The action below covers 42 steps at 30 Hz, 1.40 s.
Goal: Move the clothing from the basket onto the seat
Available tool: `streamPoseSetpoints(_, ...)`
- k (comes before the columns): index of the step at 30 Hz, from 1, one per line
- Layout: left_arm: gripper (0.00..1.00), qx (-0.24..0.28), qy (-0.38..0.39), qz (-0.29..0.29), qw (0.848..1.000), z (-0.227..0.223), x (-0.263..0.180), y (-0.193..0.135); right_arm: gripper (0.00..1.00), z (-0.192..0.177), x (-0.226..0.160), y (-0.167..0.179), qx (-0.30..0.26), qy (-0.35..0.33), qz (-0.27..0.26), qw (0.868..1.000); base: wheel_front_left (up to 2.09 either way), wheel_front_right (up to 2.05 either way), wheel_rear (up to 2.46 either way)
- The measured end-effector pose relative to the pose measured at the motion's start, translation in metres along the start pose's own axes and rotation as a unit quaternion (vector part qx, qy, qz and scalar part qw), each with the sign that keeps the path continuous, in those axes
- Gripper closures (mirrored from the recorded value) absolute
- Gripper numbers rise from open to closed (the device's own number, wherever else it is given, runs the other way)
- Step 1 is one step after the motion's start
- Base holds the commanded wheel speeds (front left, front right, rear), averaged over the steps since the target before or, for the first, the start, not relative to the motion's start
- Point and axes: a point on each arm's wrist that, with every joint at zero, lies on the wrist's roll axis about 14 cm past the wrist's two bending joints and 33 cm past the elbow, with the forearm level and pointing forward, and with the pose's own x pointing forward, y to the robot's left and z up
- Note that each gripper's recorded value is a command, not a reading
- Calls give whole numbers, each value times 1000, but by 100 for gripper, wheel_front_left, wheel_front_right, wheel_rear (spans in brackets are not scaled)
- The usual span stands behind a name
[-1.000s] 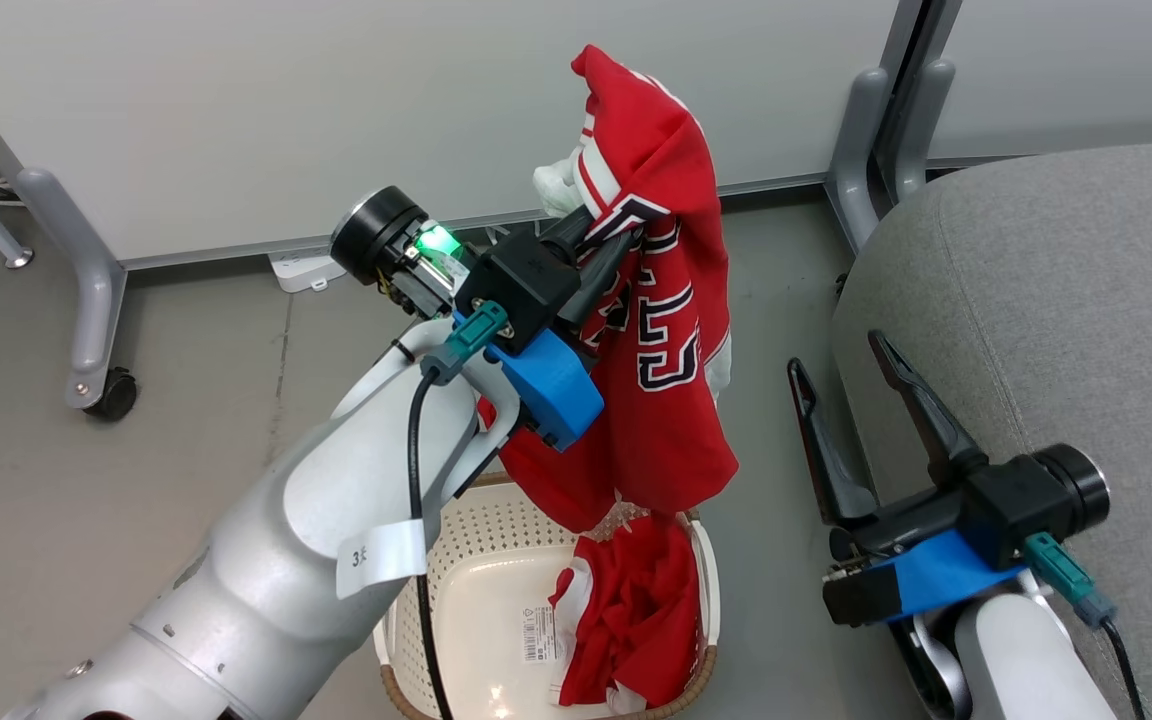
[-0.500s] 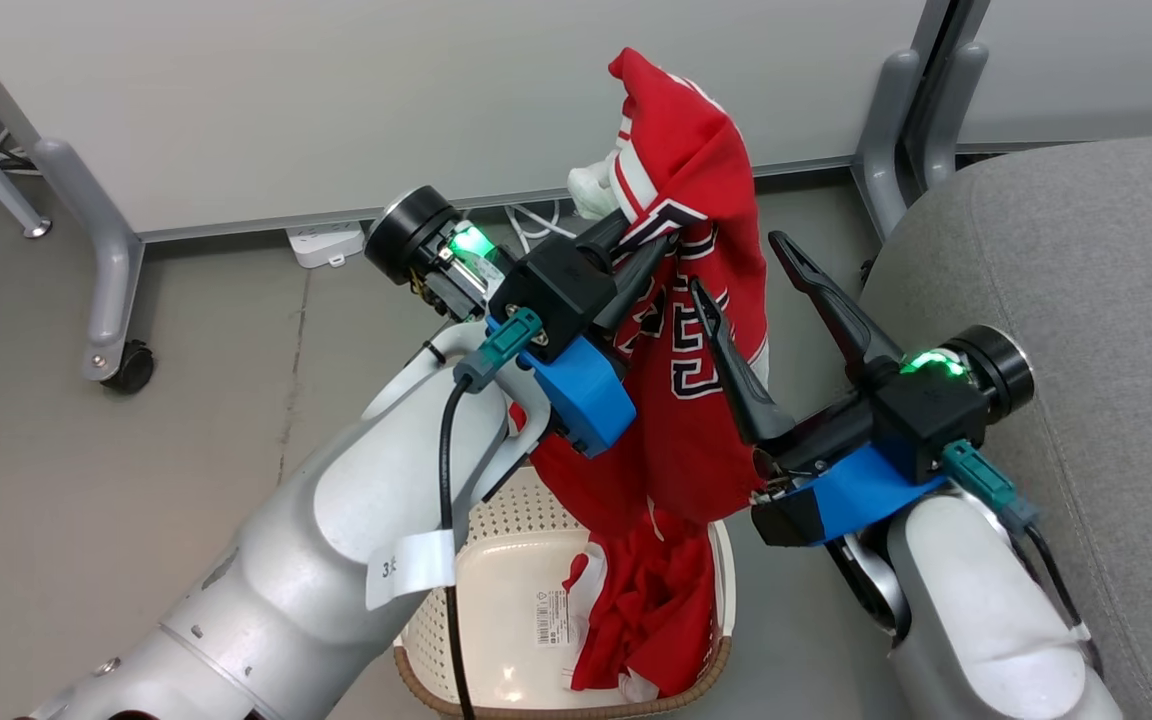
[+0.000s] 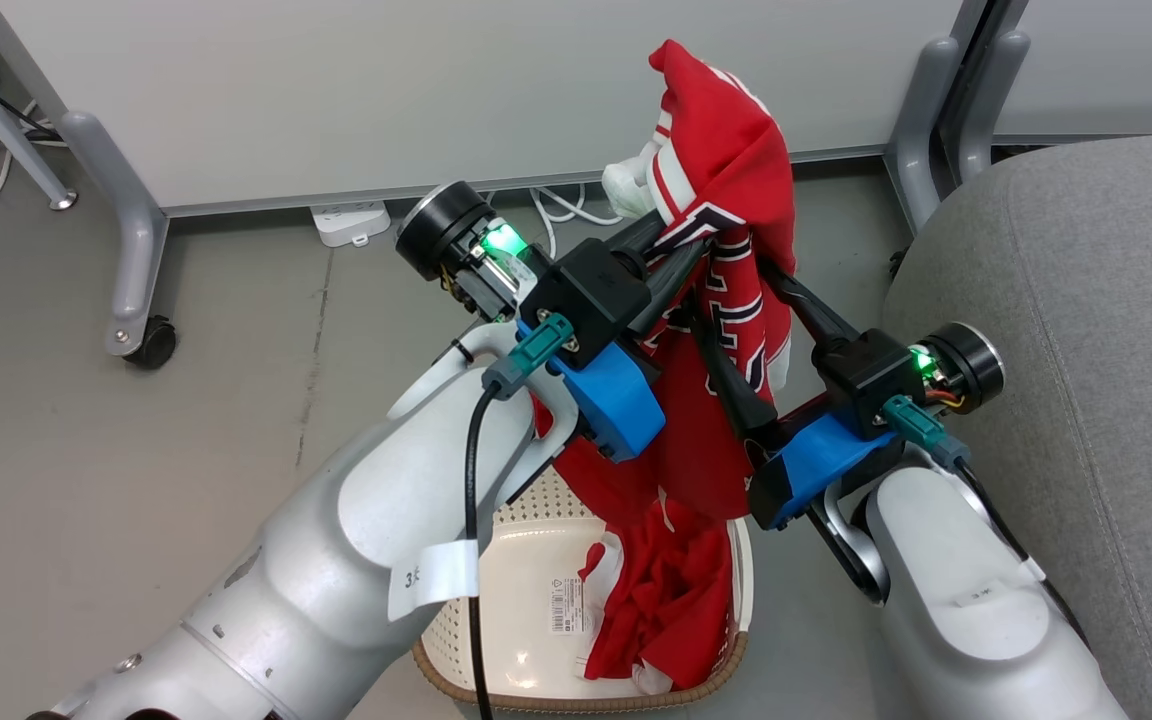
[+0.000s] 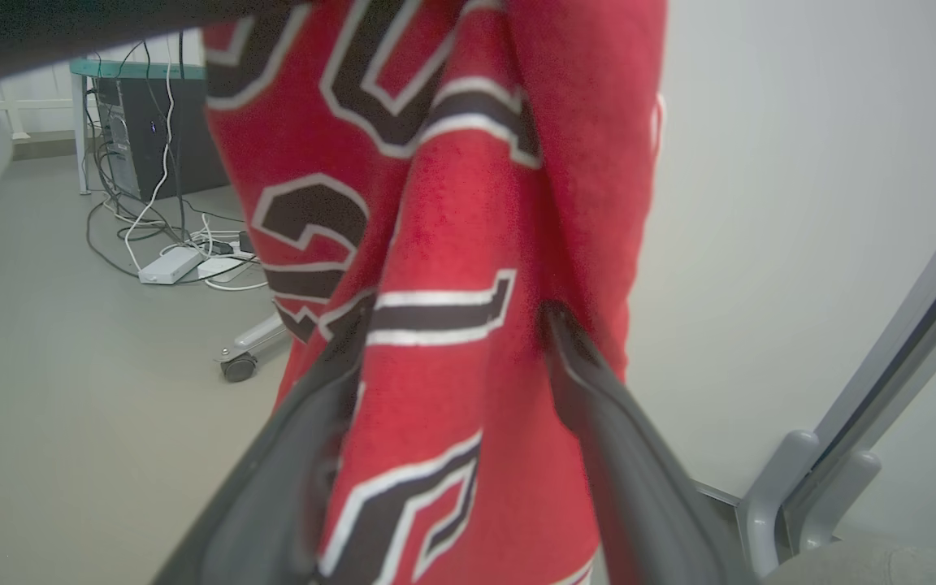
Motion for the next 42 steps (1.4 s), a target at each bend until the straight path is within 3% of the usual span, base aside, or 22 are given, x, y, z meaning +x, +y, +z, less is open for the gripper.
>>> streamPoseSetpoints(1,100,0,0,0,1000,0,0,0,62,-4,0,0,1,7,0,1000,0,0,0)
streamPoseSetpoints(2,100,0,-1,-1,1000,1,0,-1,100,-7,-1,1,2,11,1,1000,0,0,0)
streamPoseSetpoints(33,100,6,-2,-3,1000,4,0,-1,100,1,2,5,12,4,7,1000,0,0,0)
streamPoseSetpoints(35,0,4,-2,0,1000,4,0,0,100,1,1,5,12,4,7,1000,0,0,0)
streamPoseSetpoints(42,0,-2,0,0,1000,0,1,-1,100,1,1,2,18,2,1,1000,0,0,0)
